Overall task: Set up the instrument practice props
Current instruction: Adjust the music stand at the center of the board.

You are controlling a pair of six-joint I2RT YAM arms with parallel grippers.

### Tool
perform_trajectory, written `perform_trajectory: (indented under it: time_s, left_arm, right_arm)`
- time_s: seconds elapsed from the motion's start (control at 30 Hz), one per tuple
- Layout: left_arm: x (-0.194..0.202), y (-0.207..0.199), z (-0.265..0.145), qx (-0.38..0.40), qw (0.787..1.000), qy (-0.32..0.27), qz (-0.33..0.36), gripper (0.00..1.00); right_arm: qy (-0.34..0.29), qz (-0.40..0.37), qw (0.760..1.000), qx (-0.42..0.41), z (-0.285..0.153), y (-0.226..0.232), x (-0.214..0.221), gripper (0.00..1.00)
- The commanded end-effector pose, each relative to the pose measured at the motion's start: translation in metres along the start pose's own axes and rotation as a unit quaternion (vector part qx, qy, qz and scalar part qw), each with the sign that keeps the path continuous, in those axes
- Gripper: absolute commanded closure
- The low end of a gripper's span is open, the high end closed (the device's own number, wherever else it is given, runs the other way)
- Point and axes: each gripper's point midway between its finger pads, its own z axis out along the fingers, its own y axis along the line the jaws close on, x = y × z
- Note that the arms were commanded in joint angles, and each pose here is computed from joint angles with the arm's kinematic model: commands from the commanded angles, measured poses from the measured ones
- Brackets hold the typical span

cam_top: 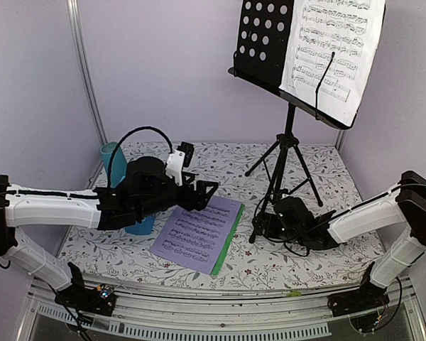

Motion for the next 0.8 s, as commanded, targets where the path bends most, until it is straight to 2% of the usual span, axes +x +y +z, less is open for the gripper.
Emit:
perform_trajectory:
  time_s: [0.0, 0.4, 0.77]
  left_arm:
    - [0.0, 0.008, 0.001, -0.003, 1.0, 0.005, -0.004, 0.15]
    - [0.018, 0.016, 0.016, -0.011, 0.999, 0.043, -0.002, 0.15]
    - [0.079, 0.055, 0.022, -0.08, 0.983, 0.162, -0.029, 0.16]
  right_arm:
    - [0.018, 0.0, 0.999, 0.035, 0.005, -0.017, 0.005, 0.01]
    - [0.037, 0.019, 0.996, 0.074, -0.016, -0.064, 0.023, 0.01]
    - [0.037, 0.033, 0.994, 0.097, -0.036, -0.094, 0.024, 0.01]
